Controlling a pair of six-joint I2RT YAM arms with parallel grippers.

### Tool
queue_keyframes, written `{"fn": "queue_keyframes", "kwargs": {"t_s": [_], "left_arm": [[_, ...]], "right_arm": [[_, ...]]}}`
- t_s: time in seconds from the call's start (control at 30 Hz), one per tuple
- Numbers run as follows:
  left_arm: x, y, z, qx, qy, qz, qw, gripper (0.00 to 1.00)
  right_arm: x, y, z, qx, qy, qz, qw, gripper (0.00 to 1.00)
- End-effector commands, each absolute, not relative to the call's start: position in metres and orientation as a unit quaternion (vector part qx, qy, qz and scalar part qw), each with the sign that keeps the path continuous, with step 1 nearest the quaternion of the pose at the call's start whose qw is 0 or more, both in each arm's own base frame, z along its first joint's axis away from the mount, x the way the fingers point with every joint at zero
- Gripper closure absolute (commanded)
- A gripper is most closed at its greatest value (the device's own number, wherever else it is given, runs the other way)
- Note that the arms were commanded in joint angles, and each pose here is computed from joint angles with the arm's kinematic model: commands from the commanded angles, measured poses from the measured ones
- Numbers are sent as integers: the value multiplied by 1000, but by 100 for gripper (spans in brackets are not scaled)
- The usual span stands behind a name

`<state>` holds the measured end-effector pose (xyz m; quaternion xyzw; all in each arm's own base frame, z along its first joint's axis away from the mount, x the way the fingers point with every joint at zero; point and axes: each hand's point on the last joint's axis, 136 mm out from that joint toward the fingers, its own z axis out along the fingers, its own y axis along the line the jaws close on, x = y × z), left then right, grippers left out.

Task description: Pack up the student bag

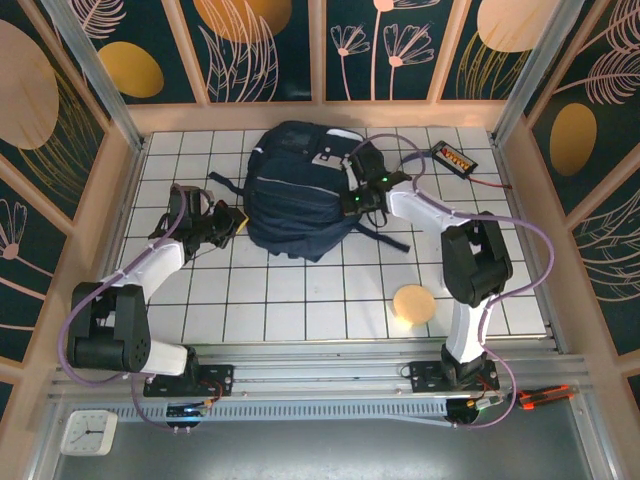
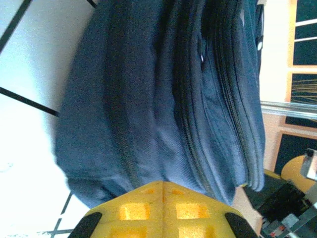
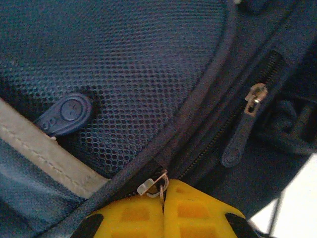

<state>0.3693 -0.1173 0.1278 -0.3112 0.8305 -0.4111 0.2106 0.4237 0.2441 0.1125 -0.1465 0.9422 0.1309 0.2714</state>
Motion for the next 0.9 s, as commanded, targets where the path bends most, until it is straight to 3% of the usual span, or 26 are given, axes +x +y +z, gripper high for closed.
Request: {"fn": "queue_keyframes", "kwargs": {"t_s": [0.0, 0.07, 0.17, 0.27, 0.47, 0.63, 0.73, 0.87], "left_arm": [[365, -114, 129, -307, 828, -416, 219, 100], [370, -123, 143, -300, 801, -464, 230, 100], [373, -137, 166, -282, 776, -510, 242, 60], [370, -160, 182, -258, 773, -528, 239, 37], [349, -185, 166, -300, 748, -562, 186, 30], [341, -180, 146, -330, 746, -553, 169, 31], [345, -178, 138, -345, 743, -548, 169, 39], [355, -177, 127, -344, 754, -532, 176, 90]], "right_arm": [[431, 241, 127, -168, 936, 121, 286, 100], [424, 251, 135, -181, 930, 154, 281, 100], [403, 284, 154, -203, 918, 214, 267, 100], [372, 328, 168, -231, 904, 267, 242, 100], [329, 387, 187, -256, 882, 334, 212, 100], [321, 404, 193, -263, 875, 350, 206, 100], [316, 411, 195, -268, 873, 353, 203, 100], [308, 413, 186, -271, 878, 347, 186, 100]]}}
